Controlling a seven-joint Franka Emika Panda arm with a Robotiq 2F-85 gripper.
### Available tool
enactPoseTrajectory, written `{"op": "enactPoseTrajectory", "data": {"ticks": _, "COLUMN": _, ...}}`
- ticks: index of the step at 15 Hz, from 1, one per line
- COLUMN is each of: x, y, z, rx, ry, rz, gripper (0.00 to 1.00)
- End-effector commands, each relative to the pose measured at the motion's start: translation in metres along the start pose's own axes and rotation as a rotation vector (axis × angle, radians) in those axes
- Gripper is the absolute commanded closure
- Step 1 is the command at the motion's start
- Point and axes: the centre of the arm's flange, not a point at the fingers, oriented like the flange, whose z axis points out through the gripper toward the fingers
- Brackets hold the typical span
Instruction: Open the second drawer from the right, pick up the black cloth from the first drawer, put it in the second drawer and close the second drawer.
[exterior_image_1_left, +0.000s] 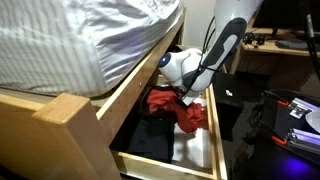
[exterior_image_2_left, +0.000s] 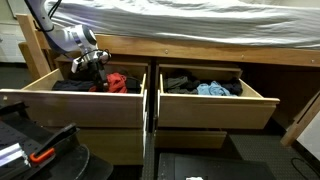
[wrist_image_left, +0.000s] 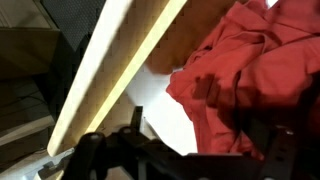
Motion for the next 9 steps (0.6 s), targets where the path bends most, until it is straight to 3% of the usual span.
{"op": "enactPoseTrajectory", "data": {"ticks": 1, "x": -0.02, "y": 0.007, "z": -0.021, "rx": 0.12, "ry": 0.083, "rz": -0.12, "gripper": 0.0}}
{"op": "enactPoseTrajectory", "data": {"ticks": 4, "x": -0.03, "y": -0.014, "z": -0.036, "rx": 0.205, "ry": 0.115, "rz": -0.242, "gripper": 0.0}}
{"op": "enactPoseTrajectory", "data": {"ticks": 9, "x": -0.046, "y": -0.075, "z": -0.038, "rx": 0.225, "ry": 0.132, "rz": -0.512, "gripper": 0.0}}
